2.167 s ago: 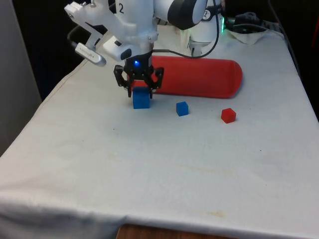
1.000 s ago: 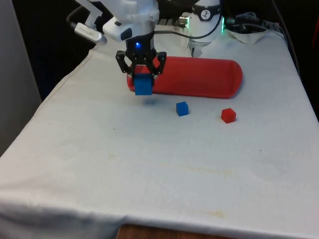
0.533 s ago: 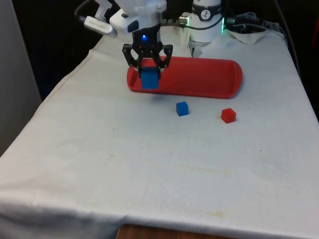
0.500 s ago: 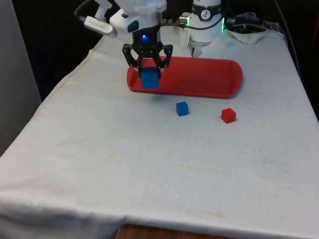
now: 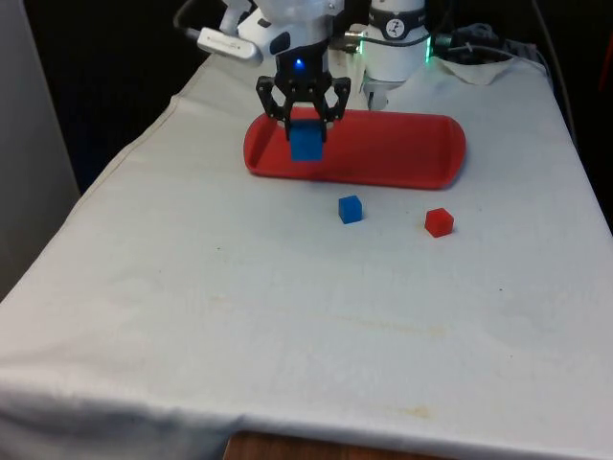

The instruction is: Pick up the largest block and place it onto the tray.

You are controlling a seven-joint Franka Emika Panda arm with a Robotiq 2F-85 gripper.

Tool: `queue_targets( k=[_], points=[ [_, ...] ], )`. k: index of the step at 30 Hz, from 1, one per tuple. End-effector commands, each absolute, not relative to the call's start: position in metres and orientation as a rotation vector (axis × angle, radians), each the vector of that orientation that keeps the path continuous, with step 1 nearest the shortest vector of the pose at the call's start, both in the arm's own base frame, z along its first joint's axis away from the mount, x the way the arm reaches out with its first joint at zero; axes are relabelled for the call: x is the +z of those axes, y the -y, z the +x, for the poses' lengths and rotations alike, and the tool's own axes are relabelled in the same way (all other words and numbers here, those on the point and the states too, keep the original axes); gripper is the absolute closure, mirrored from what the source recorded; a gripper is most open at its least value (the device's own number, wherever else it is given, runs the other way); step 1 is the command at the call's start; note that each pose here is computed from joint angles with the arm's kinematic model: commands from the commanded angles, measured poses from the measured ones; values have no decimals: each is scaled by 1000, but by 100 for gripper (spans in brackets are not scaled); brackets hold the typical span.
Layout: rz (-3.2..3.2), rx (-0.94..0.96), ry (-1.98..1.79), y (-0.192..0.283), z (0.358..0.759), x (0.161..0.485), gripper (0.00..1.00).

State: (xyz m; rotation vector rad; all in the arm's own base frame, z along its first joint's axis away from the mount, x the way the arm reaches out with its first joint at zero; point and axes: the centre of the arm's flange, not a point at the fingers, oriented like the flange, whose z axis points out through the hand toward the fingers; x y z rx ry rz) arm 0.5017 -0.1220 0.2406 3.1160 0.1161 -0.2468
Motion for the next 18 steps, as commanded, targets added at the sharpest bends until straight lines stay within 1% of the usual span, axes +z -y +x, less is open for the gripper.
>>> queue_targets(
  k=[1, 11, 18],
  points=[
    [3101, -238, -114, 119, 498, 240, 100],
    [3110, -266, -119, 108, 481, 238, 100],
    [3086, -270, -118, 97, 464, 244, 100]
  ],
)
